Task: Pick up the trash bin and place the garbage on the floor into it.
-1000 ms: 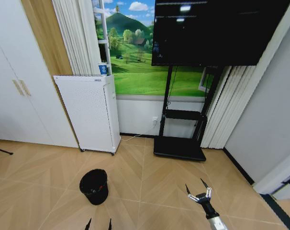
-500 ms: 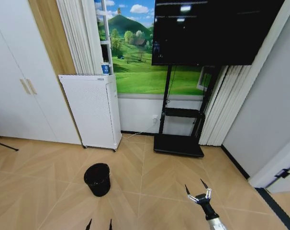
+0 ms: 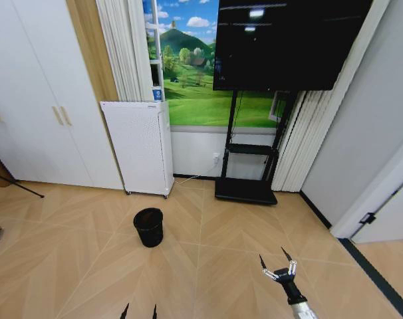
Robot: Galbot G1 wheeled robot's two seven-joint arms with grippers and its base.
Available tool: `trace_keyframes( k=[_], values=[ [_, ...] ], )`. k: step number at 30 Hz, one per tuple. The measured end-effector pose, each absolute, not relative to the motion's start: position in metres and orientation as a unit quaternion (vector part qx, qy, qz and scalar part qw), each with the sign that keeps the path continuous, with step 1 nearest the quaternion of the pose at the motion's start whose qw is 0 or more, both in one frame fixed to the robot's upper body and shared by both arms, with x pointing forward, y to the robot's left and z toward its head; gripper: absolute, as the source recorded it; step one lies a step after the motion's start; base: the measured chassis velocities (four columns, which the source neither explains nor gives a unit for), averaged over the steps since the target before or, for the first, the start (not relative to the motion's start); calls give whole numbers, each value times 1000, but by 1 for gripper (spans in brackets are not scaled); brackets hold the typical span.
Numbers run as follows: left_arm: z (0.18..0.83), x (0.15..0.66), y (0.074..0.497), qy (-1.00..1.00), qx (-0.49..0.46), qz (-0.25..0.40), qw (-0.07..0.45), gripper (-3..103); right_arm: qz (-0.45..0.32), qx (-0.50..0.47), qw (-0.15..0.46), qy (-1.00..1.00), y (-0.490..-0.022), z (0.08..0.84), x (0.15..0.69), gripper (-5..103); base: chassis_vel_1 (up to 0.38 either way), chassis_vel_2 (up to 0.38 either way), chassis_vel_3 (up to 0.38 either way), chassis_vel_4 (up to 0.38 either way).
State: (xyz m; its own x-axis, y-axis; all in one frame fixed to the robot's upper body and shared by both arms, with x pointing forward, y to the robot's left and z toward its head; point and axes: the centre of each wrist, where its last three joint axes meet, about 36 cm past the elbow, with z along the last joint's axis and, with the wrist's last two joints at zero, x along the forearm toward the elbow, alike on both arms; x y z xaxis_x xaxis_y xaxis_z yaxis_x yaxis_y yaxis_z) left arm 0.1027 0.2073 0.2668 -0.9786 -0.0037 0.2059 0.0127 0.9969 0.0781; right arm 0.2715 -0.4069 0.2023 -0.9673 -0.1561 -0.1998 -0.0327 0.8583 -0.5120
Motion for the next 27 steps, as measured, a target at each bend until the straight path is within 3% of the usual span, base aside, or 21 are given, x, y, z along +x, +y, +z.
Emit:
trace_keyframes(
  k=[13,20,27],
  values=[
    [268,103,210,-994,6,-43,101,100,-243,-22,103,964,-412,202,264,100,372,-167,-383,178],
    [275,126,223,-994,35,-42,90,100,-189,4,87,978,-408,207,265,100,46,-6,-42,12],
    [289,155,243,-994,61,-40,76,100,-188,27,72,979,-425,201,271,100,-32,13,52,-9]
  ],
)
